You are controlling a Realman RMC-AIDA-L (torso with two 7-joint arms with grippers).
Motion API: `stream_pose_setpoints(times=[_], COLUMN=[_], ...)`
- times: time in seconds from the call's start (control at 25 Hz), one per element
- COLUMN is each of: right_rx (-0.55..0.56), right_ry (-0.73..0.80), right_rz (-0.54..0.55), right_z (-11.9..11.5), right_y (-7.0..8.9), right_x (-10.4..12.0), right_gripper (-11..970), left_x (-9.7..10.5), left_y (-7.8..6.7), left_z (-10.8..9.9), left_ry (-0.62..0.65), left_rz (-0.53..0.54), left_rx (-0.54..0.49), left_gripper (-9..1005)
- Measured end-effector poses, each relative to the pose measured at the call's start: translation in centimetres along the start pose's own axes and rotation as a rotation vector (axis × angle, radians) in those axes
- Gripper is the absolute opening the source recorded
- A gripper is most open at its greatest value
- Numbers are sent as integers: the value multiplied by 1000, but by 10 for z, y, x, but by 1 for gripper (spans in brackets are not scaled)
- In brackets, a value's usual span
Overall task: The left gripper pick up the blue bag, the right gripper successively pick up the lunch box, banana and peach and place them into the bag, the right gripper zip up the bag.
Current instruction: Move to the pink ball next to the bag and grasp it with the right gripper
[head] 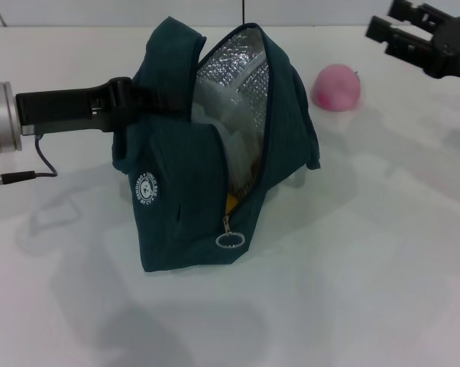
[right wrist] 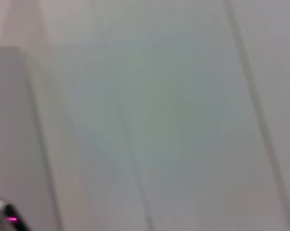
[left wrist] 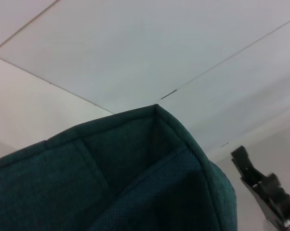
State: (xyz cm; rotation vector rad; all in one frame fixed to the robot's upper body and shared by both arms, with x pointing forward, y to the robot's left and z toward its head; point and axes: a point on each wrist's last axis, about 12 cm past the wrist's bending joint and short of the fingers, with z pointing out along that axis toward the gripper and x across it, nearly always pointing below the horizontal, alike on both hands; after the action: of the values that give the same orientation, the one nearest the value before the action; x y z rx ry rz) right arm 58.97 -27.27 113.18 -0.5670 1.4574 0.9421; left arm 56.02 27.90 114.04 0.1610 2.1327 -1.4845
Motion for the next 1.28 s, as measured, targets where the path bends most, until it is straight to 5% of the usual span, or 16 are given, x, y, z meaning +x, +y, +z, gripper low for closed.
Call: stream_pose_setpoints(times=[0.48,1.28], right_rx=[279,371], right_ry=[201,407], right_rz=[-43,-104], right_z=[10,76], right_y=[-33,-36], right_x=[19,45], right_gripper=[728,722], left_x=[0,-1], left_y=[0,-2], left_z=[0,8], left_ry=[-1,9], left_rz=[0,-2], left_rx=[1,19], left_gripper=[26,26])
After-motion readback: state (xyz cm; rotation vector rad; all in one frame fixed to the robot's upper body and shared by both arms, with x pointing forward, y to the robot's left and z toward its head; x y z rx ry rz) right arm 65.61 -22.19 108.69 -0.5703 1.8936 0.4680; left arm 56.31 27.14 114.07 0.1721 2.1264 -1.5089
